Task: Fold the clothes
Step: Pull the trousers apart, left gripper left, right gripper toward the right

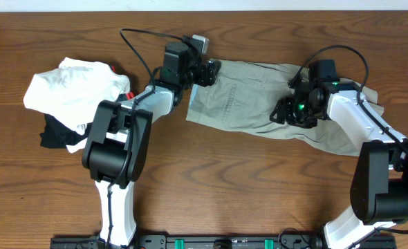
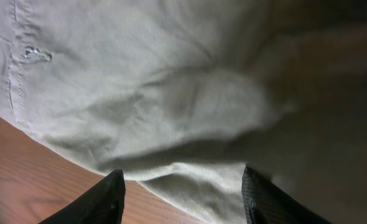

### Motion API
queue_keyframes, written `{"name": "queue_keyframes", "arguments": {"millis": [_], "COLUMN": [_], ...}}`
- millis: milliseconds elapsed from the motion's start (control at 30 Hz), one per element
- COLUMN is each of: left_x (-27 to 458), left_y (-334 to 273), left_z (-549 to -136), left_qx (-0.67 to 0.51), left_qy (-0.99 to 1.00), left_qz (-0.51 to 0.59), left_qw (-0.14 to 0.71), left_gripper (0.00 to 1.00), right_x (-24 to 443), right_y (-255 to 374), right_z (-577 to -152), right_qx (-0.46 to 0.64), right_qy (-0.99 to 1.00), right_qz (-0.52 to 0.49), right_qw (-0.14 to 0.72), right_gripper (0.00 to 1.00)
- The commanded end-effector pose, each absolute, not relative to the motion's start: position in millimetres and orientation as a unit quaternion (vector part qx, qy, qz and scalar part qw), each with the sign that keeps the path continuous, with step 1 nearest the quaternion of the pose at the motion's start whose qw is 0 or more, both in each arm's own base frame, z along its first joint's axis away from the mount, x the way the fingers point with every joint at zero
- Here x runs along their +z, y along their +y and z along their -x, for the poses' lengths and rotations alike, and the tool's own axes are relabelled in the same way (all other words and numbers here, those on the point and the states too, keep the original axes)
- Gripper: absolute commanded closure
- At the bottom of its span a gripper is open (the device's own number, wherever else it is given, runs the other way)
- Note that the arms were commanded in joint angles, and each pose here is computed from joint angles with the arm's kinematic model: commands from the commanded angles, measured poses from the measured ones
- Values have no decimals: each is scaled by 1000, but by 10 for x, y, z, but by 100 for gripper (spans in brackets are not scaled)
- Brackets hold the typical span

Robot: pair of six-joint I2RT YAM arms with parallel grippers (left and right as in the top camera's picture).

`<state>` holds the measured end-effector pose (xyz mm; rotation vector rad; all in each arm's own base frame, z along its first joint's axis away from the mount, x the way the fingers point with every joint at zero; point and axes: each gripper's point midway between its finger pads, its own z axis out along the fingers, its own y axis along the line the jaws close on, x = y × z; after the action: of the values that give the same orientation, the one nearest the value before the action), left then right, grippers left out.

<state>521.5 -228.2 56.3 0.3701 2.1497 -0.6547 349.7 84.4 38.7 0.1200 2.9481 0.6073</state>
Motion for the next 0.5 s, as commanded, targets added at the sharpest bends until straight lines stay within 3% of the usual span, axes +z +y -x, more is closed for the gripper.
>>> {"name": "queue_keyframes", "arguments": {"millis": [0,100,200,333,367,467], "left_x": [488,505,528,522,537,624], "left_y": [-2376,-2426,-2462,-2465,-2462,-2429], "left_z": [-5206,-5204,-5202,-5194,-5196,-5185], "left_qx": [-260,-260,-262,-267,-269,-269], "left_qy": [858,855,851,854,854,856], "left_qz": [-156,-159,-162,-154,-149,-144], "left_qw": [415,420,424,419,419,417], "left_gripper": [30,37,51,81,93,94], "right_x": [402,399,397,395,395,421], "right_y": [808,807,806,804,797,736], "right_z": [-3493,-3476,-3461,-3450,-3452,-3471], "right_qx": [200,200,200,199,199,198], "right_qy": [977,977,977,977,977,977], "right_qz": [-38,-38,-39,-39,-40,-40], "right_qw": [66,62,59,57,57,64], "right_gripper": [43,44,45,45,45,47]}}
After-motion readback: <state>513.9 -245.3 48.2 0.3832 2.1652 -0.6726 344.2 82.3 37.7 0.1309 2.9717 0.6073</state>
